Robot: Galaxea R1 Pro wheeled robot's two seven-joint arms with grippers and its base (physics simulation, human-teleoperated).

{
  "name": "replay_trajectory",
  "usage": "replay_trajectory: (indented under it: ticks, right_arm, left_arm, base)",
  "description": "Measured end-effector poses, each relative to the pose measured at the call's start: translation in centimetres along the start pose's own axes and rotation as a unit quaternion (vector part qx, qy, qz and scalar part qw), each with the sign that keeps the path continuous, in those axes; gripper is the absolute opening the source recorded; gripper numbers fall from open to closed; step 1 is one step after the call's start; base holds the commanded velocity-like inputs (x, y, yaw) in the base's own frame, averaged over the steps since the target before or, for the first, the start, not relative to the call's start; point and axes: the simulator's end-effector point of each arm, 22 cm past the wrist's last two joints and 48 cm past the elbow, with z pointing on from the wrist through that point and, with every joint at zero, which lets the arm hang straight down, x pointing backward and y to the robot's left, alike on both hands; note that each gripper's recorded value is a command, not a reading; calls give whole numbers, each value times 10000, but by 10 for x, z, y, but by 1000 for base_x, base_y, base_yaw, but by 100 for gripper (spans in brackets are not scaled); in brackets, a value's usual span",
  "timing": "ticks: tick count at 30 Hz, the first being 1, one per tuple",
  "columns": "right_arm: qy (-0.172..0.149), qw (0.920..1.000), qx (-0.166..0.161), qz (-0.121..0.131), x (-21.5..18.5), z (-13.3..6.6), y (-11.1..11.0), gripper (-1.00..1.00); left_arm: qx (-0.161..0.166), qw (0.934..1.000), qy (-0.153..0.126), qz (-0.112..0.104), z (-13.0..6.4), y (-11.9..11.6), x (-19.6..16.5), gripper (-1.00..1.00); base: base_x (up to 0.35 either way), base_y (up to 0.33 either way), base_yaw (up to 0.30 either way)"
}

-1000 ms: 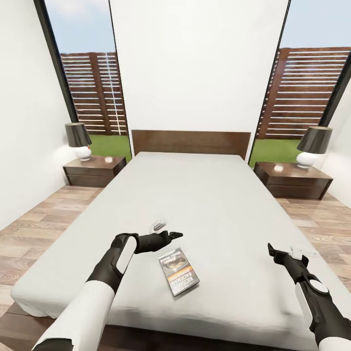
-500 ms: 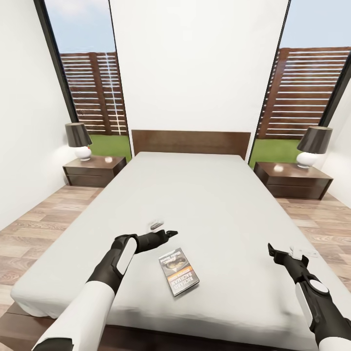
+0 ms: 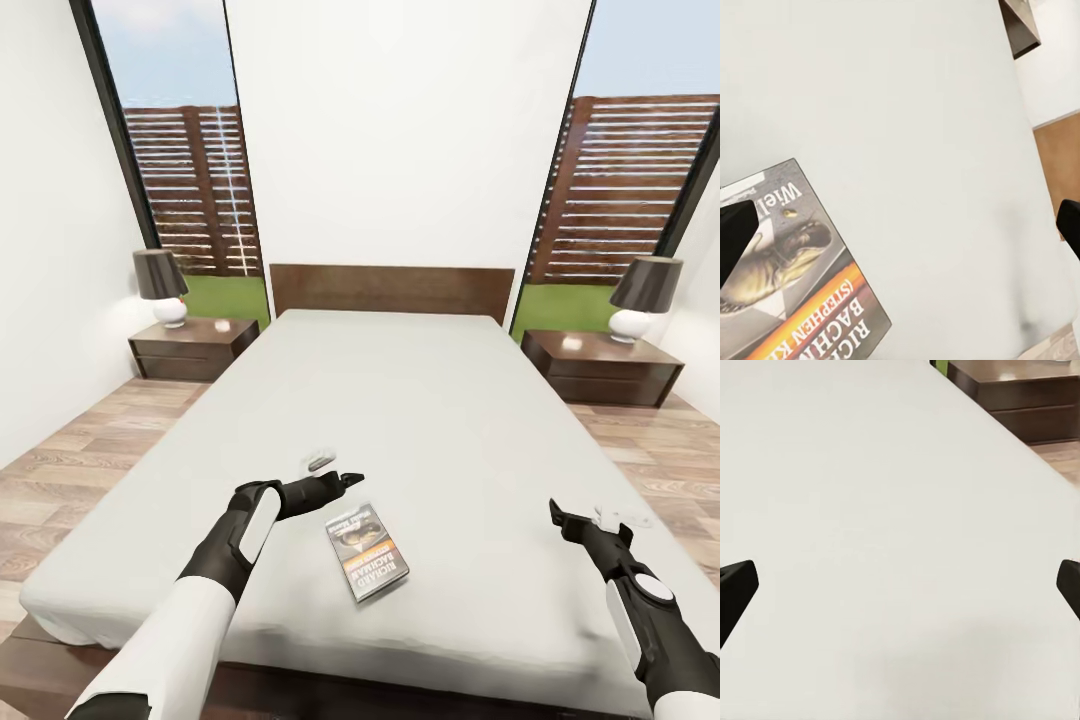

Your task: In the bedroom, move the book from the bed onto either nightstand, and place the two sandals side by side next to the bed.

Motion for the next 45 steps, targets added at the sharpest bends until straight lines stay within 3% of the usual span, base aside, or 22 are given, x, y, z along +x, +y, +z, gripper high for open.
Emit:
replay_trajectory:
  ticks: [13, 34, 45]
  right_arm:
    - [61, 10000, -4, 9, 33, 4, -1, 100]
    - [61, 10000, -4, 8, 33, 4, -2, 100]
    - [60, 10000, -4, 9, 33, 3, -2, 100]
  left_arm:
    - [2, 10000, 3, 8, 10, 17, 18, 100]
    - [11, 10000, -1, 13, 10, 16, 18, 100]
    - [12, 10000, -2, 13, 10, 16, 18, 100]
  base:
    - [0, 0, 0]
    - [41, 0, 0]
    - [207, 0, 0]
